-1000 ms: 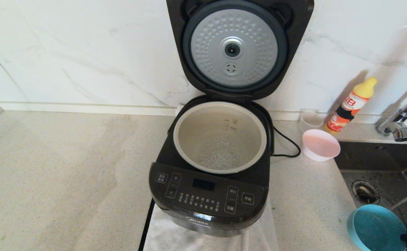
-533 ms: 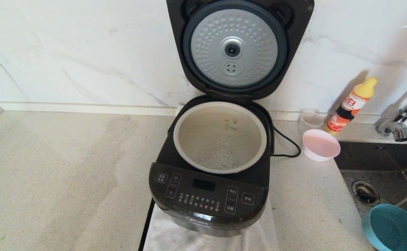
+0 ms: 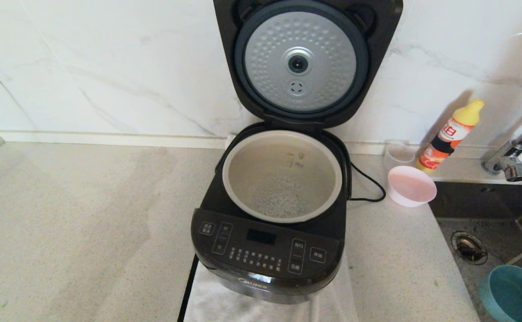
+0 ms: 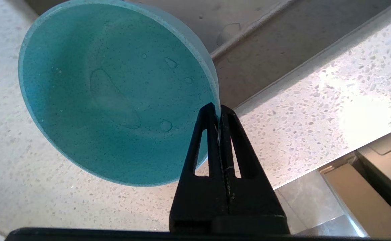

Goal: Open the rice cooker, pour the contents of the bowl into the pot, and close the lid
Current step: Fill a bowl with water from the tap

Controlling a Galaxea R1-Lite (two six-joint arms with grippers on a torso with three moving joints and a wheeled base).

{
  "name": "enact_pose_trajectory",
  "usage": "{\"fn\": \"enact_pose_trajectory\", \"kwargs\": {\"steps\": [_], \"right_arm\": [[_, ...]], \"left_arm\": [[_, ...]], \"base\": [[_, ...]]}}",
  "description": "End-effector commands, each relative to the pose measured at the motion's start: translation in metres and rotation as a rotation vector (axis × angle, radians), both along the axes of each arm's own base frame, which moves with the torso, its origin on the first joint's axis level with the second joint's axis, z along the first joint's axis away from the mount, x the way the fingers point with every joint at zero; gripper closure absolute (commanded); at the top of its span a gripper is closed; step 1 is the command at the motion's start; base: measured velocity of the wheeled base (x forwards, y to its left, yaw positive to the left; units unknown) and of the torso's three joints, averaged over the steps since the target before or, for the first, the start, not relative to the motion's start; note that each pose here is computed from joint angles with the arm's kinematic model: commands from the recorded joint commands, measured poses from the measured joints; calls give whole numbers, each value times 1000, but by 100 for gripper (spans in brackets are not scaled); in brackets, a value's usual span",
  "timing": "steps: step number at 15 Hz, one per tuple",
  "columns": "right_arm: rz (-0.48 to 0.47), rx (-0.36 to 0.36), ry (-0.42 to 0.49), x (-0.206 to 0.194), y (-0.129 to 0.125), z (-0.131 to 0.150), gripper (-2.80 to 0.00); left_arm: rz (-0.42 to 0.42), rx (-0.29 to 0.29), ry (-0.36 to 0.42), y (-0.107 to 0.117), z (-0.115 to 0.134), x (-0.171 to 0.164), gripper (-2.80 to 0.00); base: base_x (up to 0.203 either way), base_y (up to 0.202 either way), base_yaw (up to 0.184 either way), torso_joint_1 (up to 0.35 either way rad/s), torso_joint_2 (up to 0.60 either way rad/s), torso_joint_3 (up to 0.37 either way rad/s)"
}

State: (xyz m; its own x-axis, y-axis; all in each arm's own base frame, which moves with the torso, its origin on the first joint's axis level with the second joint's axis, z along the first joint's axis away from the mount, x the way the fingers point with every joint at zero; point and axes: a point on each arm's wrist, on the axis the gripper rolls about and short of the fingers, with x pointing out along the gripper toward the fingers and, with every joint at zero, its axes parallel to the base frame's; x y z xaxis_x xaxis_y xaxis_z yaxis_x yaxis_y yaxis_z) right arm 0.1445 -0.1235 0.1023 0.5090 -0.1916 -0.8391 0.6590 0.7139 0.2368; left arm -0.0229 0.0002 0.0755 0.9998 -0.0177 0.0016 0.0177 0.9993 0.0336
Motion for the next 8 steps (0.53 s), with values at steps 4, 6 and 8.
{"fn": "enact_pose_trajectory", "kwargs": {"steps": [4, 6, 8], "right_arm": [[-47, 41, 8, -1, -15, -6, 0], [-77, 67, -8, -4, -25, -7, 0], [-107, 76, -8, -5, -33, -9, 0]], "left_arm": [[-1, 0, 3, 0, 0, 0, 0], [-1, 0, 3, 0, 0, 0, 0], [-1, 0, 3, 0, 0, 0, 0]], "base": [[0, 0, 0, 0, 0, 0], [0, 0, 0, 0, 0, 0], [0, 0, 0, 0, 0, 0]]}}
